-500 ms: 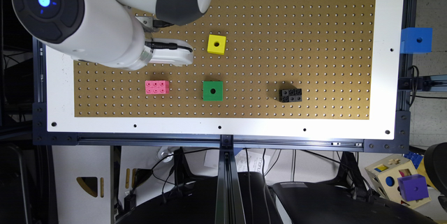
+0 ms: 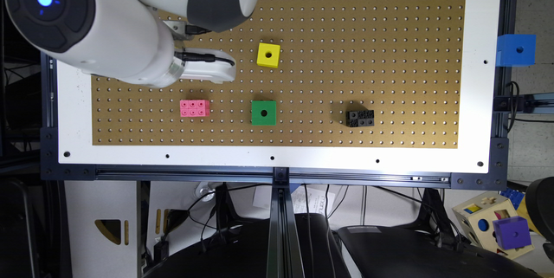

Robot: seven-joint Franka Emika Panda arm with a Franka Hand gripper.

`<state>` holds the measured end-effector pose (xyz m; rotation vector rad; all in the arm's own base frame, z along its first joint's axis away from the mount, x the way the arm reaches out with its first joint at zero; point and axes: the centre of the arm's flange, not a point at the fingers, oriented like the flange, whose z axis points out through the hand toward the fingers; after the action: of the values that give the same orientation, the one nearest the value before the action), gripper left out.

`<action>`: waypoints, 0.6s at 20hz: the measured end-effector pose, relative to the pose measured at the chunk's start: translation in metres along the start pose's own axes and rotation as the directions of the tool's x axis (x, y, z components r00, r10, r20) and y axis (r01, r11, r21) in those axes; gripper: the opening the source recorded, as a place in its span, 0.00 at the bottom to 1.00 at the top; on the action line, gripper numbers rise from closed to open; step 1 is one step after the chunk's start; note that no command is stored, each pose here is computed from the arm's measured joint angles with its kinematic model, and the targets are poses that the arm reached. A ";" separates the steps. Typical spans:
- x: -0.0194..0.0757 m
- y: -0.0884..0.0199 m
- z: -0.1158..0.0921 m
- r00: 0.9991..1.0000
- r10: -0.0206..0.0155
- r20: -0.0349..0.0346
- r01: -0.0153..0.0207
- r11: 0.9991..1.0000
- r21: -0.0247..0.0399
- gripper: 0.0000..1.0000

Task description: Pick up pink block.

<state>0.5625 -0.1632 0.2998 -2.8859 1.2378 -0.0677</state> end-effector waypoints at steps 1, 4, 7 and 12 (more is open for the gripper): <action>0.0044 -0.002 0.000 1.000 0.000 -0.004 0.000 1.000 0.003 1.00; 0.0171 -0.010 0.005 1.000 0.001 -0.011 -0.001 1.000 0.007 1.00; 0.0308 -0.016 0.011 1.000 0.003 -0.018 -0.003 1.000 0.010 1.00; 0.0362 -0.018 0.027 1.000 0.003 -0.007 -0.003 1.000 0.004 1.00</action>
<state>0.6017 -0.1773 0.2749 -2.8829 1.2422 -0.0809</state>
